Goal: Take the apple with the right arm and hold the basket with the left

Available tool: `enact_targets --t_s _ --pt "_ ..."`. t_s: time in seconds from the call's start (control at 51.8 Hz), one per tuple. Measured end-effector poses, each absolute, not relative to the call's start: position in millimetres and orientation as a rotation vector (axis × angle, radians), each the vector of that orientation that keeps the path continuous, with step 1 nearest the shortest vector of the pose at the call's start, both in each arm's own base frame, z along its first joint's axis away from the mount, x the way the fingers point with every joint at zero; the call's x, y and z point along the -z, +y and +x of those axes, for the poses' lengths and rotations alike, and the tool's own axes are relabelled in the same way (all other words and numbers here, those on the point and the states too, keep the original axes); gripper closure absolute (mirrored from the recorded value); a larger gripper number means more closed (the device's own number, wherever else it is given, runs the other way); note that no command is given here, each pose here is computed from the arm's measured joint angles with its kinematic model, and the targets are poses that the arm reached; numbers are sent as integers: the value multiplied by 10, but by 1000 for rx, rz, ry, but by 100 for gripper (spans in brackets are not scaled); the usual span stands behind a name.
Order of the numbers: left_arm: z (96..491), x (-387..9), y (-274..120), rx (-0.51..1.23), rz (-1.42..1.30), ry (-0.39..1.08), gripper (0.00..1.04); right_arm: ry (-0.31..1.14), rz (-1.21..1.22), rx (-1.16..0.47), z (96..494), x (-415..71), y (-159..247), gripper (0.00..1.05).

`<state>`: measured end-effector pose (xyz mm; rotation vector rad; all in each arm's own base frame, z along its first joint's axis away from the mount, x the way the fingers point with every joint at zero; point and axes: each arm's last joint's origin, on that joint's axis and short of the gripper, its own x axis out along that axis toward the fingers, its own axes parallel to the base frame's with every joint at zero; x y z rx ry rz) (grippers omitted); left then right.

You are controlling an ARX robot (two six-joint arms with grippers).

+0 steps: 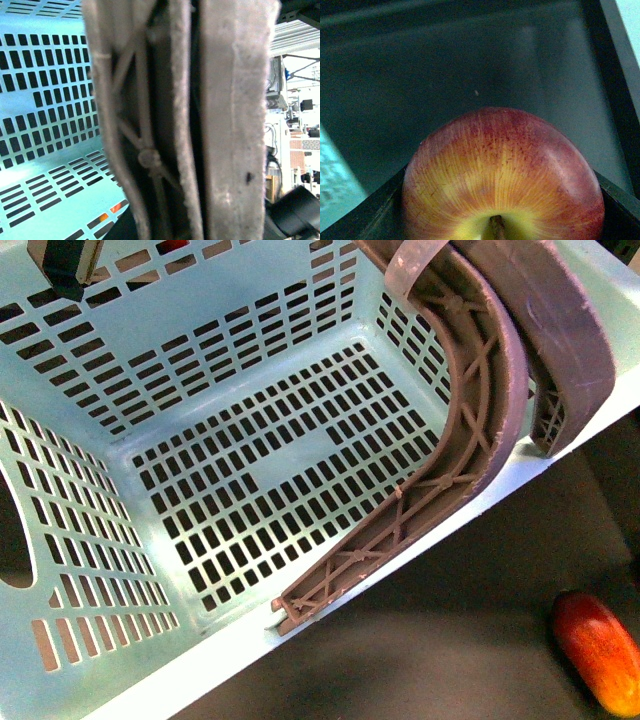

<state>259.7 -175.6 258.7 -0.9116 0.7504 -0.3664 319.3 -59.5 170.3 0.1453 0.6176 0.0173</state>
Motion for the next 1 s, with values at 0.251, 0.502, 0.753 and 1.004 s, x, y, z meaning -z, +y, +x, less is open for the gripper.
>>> enact_targets --t_s 0.251,0.502,0.753,1.004 --pt "2597 -2587 -1756 366 -912 750 90 344 210 -177 2715 -2741 -113 24" --pt "2597 -2587 -1756 366 -912 750 90 341 234 -262 2687 -2796 438 24" --pt "2597 -2587 -1756 367 -912 751 90 428 234 -358 2686 -2598 1004 24" --pt "2597 -2587 -1756 366 -912 750 90 512 233 -369 2674 -2363 1310 17"
